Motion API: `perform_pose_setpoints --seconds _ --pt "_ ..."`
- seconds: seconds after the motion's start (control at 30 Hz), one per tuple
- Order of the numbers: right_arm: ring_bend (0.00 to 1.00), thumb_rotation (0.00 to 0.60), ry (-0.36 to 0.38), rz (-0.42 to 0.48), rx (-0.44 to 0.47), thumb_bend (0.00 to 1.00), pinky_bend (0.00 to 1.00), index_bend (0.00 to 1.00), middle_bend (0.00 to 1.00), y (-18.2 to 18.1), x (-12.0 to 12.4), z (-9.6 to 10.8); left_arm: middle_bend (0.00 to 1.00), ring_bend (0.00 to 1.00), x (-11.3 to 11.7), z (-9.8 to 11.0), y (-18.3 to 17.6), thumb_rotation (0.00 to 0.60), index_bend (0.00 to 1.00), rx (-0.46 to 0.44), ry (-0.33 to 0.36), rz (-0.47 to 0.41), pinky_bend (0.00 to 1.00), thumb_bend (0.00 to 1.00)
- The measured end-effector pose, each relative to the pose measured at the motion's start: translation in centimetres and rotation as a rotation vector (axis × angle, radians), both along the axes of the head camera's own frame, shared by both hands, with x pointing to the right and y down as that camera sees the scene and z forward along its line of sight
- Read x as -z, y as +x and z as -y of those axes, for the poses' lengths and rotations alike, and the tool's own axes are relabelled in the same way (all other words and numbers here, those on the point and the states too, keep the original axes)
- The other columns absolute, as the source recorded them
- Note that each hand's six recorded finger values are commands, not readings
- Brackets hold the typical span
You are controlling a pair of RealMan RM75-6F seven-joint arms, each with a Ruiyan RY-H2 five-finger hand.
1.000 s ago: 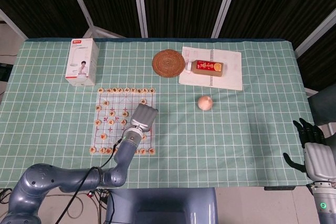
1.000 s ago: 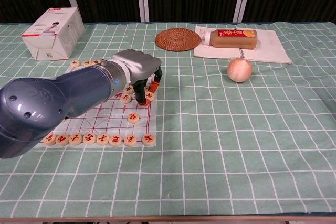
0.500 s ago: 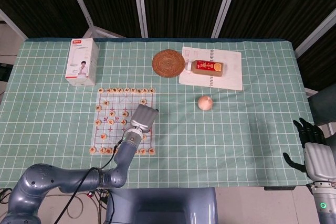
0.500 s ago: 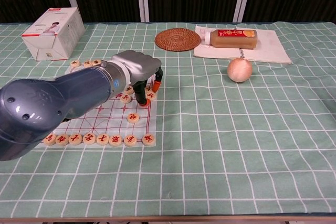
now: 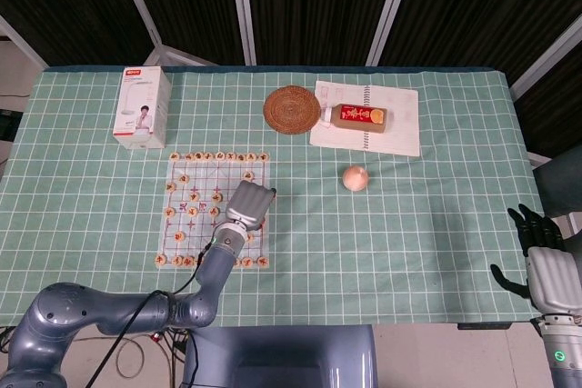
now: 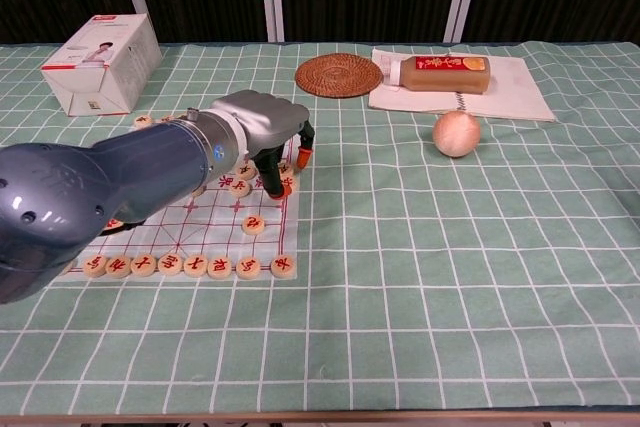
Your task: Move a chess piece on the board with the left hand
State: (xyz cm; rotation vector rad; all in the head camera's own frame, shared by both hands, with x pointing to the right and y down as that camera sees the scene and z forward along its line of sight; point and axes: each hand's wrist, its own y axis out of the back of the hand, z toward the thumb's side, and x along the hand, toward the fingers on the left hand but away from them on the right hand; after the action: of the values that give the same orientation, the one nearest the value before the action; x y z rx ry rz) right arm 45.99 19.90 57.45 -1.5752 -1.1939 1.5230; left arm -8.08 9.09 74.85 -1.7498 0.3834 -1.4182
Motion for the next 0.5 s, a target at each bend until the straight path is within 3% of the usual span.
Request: perform_pose_setpoints --seconds 0.2,0.3,0.37,0.5 --pt "0.0 0.6 -0.001 -0.003 0.002 0.34 0.0 0.0 0.0 0.0 0.0 0.0 1.0 0.97 1.6 -0.1 0.4 0.6 0.38 0.013 0.0 -0.073 1.0 0.26" --pt "0.0 0.6 0.0 -0.005 0.002 0.34 0.0 0.0 0.0 0.0 0.0 -0.1 0.95 0.89 2.6 -0.1 0.2 0.6 0.34 0.021 0.005 -0.109 0.97 0.24" --pt "0.0 0.6 0.001 -0.006 0.003 0.34 0.0 0.0 0.0 0.0 0.0 -0.1 0.84 0.79 3.4 -0.2 -0.2 0.6 0.28 0.029 0.013 -0.136 0.9 0.23" --pt "0.0 0.6 0.003 -0.01 0.01 0.34 0.0 0.0 0.0 -0.1 0.1 -0.1 0.43 0.43 5.2 -0.4 -1.9 0.6 0.08 0.057 0.041 -0.187 0.56 0.21"
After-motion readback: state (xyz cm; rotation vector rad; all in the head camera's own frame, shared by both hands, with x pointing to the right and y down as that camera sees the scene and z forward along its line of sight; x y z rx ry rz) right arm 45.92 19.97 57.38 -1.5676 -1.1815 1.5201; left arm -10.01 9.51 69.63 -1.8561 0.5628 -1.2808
